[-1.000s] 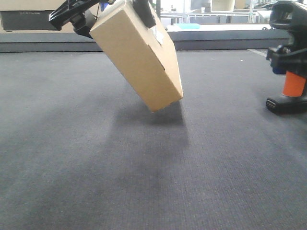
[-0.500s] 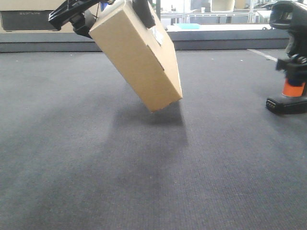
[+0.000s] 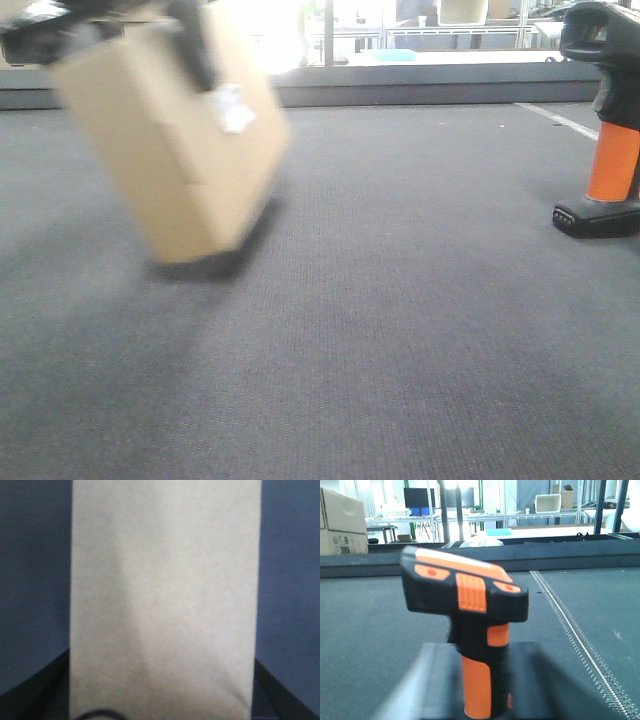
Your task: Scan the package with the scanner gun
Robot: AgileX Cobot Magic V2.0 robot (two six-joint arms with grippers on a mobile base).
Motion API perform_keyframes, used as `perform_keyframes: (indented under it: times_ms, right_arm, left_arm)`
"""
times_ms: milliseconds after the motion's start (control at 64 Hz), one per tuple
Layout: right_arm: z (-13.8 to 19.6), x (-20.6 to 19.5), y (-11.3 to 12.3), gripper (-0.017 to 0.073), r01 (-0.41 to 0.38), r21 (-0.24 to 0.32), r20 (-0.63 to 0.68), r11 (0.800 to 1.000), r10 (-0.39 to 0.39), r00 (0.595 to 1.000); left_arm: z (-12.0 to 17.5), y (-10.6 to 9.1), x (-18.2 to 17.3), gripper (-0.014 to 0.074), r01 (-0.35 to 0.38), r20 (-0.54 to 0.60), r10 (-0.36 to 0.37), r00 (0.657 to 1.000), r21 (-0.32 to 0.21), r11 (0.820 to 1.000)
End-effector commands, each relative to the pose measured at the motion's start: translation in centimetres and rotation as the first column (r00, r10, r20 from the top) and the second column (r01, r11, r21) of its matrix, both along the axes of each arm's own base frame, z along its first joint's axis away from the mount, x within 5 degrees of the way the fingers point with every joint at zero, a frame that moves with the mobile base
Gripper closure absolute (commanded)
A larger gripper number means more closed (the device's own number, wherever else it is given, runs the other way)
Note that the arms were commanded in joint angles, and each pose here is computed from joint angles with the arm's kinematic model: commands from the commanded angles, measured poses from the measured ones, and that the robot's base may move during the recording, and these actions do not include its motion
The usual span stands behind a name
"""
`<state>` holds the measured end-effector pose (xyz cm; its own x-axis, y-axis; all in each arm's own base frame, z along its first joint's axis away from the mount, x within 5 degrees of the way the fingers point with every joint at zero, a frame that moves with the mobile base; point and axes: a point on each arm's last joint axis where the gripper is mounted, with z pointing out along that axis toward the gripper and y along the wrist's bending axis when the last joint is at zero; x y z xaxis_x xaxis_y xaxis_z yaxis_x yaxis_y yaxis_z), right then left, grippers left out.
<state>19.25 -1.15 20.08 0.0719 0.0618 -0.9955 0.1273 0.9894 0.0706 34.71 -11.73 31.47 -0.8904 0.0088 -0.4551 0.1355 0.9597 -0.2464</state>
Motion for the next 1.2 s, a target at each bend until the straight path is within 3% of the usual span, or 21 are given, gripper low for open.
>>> perform_keyframes:
  times_ms: [0, 31, 172, 469, 719, 875, 1188]
  right_arm:
    - [0.4, -0.5, 0.0, 0.0683, -0.001, 0.006, 0.001, 1.000, 0.001, 1.000]
    - [0.6, -0.7, 0.0, 0.0725, -0.003, 0.009, -0.005, 1.000, 0.003, 1.000]
    - [1.0, -1.3, 0.1, 0.0721, -0.010, 0.021, -0.028, 1.000, 0.011, 1.000]
    - [3.2, -3.4, 0.2, 0.0721, -0.029, 0.040, 0.019, 0.999, 0.029, 0.999]
    - [4.1, -4.8, 0.3, 0.0721, -0.045, 0.051, 0.032, 0.998, 0.043, 0.999]
    - [4.3, -4.9, 0.3, 0.0721, -0.043, 0.050, 0.045, 0.998, 0.041, 0.998]
    - [4.3, -4.9, 0.3, 0.0721, -0.043, 0.050, 0.047, 0.998, 0.041, 0.998]
  left_arm:
    - [1.0, 2.4, -0.3, 0.0704, 0.010, -0.005, -0.010, 1.000, 0.037, 0.999]
    - [1.0, 3.5, -0.2, 0.0704, -0.002, -0.020, 0.003, 1.000, 0.054, 0.999]
    - [0.8, 7.3, 0.2, 0.0704, -0.078, -0.040, 0.083, 0.996, 0.122, 0.990]
    - [0.6, 12.8, 0.2, 0.0704, -0.171, -0.032, 0.190, 0.981, 0.307, 0.936]
    - [0.5, 15.2, 0.4, 0.0704, -0.216, -0.015, 0.232, 0.973, 0.310, 0.926]
    - [0.4, 14.6, 0.3, 0.0704, -0.152, -0.037, 0.168, 0.985, 0.275, 0.949]
    - [-1.6, 14.6, -0.1, 0.0704, -0.122, -0.090, 0.153, 0.984, 0.284, 0.951]
